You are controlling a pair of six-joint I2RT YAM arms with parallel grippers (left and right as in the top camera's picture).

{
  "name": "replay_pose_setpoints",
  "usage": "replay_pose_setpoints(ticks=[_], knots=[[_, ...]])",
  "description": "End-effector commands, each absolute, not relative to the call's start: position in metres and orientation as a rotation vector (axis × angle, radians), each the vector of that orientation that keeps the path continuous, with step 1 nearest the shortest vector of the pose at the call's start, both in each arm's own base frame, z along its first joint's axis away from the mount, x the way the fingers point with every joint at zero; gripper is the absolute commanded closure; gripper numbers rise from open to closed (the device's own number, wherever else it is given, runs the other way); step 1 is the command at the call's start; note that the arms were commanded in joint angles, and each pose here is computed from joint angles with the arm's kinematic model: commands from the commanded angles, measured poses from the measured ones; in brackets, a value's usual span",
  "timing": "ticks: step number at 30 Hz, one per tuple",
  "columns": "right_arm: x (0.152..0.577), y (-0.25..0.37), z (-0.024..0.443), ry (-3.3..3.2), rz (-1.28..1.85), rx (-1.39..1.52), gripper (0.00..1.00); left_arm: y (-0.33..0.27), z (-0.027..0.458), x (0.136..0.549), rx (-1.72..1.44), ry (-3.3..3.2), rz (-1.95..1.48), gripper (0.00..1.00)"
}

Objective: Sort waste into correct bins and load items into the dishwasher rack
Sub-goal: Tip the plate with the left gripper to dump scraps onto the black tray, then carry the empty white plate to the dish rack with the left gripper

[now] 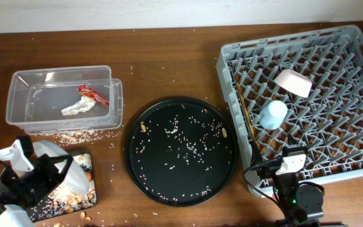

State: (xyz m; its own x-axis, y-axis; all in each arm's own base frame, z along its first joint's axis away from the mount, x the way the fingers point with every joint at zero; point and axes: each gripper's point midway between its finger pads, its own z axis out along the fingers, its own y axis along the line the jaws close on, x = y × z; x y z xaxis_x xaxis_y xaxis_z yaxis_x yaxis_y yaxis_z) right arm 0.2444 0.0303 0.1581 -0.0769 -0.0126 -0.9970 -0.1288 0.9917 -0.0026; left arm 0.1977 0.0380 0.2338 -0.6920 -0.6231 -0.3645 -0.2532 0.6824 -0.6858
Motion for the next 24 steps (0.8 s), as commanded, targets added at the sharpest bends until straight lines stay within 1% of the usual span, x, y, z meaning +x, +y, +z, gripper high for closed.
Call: replay_pose_setpoints(ticks=[1,2,4,5,7,12,17,19,24], knots=[[0.244,0.03,0.156,1.645,0.099,-0.103,0.02,0.027,0.254,0.207,-0.574,2.186,-0.919,1.0],[0.244,0.03,0.156,1.645,0.099,-0.103,0.02,0.029,0.254,0.209,-0.58,2.182,-0.916,1.0],[0.244,0.03,0.156,1.645,0.099,-0.103,0.02,0.017,0.268,0.212,-0.47,2.118,-0.99,1.0],[0.244,0.03,0.156,1.645,0.099,-0.103,0.02,0.021,0.262,0.211,-0.514,2.146,-0.966,1.0],[0.244,0.03,0.156,1.645,0.099,-0.103,0.02,0.019,0.263,0.211,-0.499,2.148,-0.971,1.0],[0.244,0.03,0.156,1.645,0.099,-0.103,0.02,-0.005,0.268,0.216,-0.303,2.16,-1.015,1.0],[0.244,0.03,0.156,1.645,0.099,-0.103,0.02,-0.048,0.301,0.223,-0.028,2.018,-1.216,1.0],[0.244,0.03,0.156,1.645,0.099,-0.103,0.02,-0.06,0.306,0.228,0.013,2.022,-1.271,1.0],[0.244,0.03,0.156,1.645,0.099,-0.103,0.02,-0.104,0.312,0.237,0.275,2.032,-1.307,1.0]])
